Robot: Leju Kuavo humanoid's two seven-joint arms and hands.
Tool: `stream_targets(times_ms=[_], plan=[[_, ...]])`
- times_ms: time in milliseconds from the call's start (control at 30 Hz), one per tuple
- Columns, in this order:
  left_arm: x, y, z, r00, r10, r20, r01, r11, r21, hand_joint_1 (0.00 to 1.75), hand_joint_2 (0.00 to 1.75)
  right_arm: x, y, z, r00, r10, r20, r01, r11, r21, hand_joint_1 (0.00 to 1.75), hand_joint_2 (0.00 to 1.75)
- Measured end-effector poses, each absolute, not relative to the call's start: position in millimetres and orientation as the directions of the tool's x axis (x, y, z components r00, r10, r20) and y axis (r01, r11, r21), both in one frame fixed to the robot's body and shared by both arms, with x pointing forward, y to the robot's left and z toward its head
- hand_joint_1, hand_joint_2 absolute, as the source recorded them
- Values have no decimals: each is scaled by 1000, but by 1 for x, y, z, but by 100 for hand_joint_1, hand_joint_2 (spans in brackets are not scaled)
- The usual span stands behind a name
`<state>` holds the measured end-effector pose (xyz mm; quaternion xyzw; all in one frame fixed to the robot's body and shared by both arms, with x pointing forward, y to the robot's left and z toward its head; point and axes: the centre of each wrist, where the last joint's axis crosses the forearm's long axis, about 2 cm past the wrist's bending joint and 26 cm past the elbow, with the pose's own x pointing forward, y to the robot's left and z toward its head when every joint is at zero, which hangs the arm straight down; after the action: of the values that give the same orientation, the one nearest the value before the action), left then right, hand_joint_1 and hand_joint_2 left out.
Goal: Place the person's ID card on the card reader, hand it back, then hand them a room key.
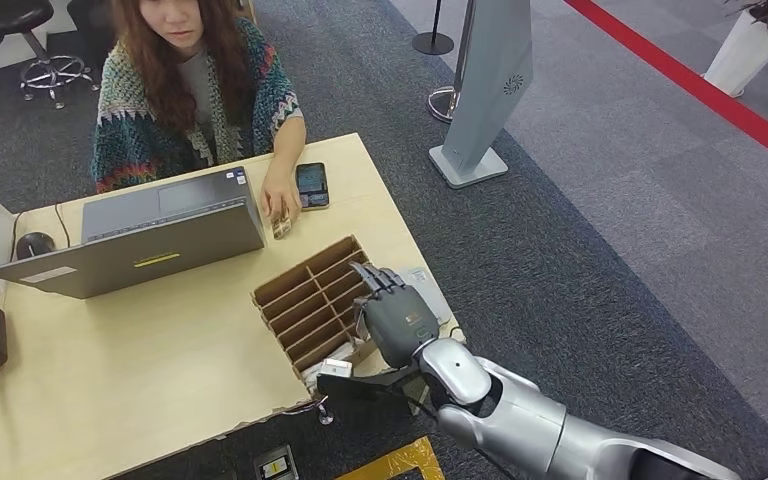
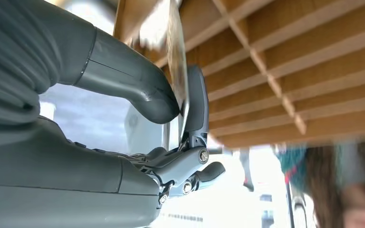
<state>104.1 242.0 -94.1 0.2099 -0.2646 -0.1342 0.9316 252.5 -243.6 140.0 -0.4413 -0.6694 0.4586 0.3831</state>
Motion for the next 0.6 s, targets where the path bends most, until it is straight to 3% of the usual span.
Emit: stream_targets(times_ms=[300, 600], plan=[[116, 239, -91, 798, -414, 439, 191, 863, 467, 0, 0, 299, -254, 215, -307, 951, 26, 480, 179, -859, 175, 175], [125, 236, -88, 775, -451, 443, 233, 855, 463, 0, 0, 338, -256, 280, -330, 944, 25, 549, 214, -808, 175, 175]])
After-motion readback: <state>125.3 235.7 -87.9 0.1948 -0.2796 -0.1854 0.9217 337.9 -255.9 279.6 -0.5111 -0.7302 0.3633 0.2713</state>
